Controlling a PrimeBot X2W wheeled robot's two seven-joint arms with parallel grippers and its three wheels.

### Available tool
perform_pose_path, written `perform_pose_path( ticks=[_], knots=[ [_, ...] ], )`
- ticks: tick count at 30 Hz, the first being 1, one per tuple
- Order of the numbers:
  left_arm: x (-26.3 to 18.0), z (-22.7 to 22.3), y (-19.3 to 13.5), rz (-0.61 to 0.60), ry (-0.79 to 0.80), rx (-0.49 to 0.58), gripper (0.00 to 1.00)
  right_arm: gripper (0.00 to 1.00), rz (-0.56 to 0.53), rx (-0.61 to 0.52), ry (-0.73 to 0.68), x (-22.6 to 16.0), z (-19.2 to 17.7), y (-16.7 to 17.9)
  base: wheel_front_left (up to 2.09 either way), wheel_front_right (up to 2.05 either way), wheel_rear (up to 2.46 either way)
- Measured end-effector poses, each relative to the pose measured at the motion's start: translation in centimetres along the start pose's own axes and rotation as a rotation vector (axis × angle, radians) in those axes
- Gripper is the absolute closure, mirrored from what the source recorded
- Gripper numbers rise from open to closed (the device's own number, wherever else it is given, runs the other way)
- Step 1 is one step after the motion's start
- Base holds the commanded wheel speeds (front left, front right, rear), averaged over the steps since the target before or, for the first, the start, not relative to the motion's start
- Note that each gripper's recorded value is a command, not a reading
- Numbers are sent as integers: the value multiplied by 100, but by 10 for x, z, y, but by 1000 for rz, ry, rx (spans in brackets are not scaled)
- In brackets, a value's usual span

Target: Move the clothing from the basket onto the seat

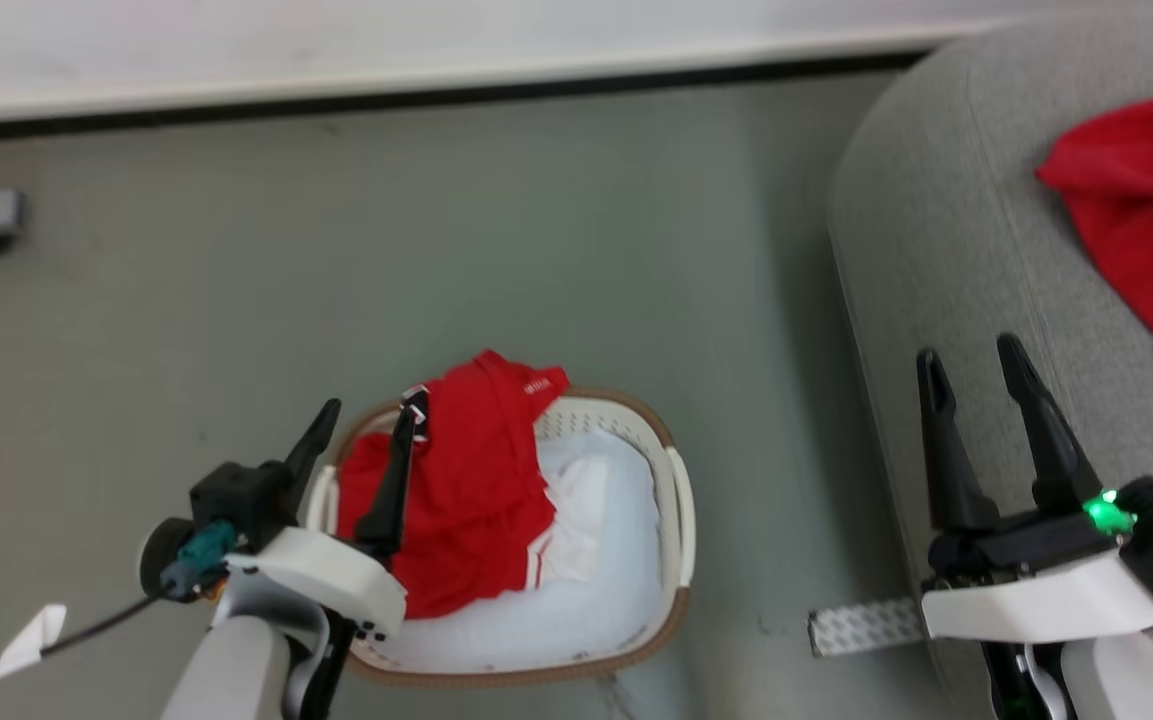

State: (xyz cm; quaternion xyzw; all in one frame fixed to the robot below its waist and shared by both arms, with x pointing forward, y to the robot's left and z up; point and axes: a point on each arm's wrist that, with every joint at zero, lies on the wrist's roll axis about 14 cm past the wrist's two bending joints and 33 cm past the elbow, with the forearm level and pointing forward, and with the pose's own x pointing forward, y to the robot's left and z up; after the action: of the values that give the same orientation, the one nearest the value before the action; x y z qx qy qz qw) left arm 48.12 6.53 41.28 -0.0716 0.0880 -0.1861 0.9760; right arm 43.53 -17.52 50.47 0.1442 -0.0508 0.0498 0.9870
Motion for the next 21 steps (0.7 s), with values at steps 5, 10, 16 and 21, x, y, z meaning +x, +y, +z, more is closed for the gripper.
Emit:
perform_pose_path(
  ticks=[5, 10, 16, 21],
  knots=[
    [25, -64, 0, -47, 204, 2, 0, 0, -32, -7, 2, 15, -7, -14, 0, 0, 0],
    [37, -128, -7, -97, 437, -11, 0, 0, -95, -26, 14, 18, -15, -37, 0, 0, 0],
    [37, -196, -5, -160, 702, 54, 0, 0, -160, -41, 44, 18, -28, -61, 0, 0, 0],
    [34, -241, 6, -192, 873, 128, 0, 0, -196, -53, 73, 17, -39, -75, 0, 0, 0]
  ],
)
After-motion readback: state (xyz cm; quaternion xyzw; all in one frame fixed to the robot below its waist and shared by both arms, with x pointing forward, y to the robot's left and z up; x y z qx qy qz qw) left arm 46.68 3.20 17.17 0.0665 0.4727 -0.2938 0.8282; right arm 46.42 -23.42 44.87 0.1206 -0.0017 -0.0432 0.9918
